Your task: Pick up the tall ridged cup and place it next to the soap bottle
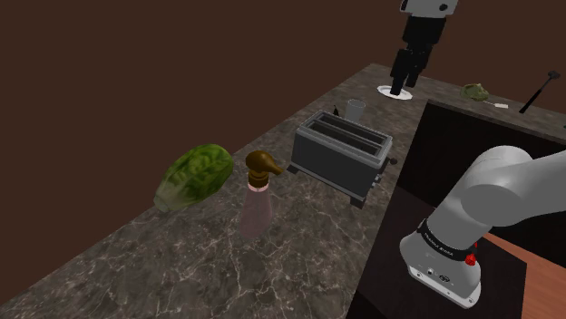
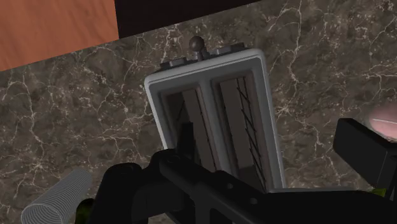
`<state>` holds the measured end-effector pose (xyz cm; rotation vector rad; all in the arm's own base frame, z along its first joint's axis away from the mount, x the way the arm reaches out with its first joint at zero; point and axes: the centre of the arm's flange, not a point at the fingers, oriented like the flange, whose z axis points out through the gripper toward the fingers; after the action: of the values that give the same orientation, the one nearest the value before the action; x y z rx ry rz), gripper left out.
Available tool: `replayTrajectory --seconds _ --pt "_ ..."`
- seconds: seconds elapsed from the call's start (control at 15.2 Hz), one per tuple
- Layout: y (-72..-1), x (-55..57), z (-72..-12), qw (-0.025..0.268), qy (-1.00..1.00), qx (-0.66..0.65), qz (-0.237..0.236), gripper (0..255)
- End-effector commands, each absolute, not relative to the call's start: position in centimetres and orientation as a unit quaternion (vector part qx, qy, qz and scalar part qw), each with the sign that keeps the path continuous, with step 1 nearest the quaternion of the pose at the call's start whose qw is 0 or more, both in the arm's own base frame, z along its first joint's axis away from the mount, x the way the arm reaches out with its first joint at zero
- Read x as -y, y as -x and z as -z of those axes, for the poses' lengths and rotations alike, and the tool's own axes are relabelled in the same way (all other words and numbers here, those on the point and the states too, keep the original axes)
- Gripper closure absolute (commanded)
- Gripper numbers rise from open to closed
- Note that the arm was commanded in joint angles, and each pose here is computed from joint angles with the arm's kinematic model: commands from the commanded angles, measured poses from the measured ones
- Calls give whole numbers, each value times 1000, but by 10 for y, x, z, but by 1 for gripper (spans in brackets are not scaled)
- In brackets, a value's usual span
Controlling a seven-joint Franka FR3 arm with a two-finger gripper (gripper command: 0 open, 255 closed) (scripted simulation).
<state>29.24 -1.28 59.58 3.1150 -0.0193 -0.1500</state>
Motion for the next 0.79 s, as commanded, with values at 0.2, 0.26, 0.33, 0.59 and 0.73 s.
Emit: replayTrajectory --seconds 0.2,0.26,0.33,0.59,0.73 --pt "-311 38 -575 15 -999 6 41 0" --pt "-317 47 -568 16 -999 6 39 0" --pt "-323 55 -561 17 -999 6 36 0" --pt "-349 89 -534 22 -999 5 27 0" --pt "-362 106 -521 24 -999 5 22 0"
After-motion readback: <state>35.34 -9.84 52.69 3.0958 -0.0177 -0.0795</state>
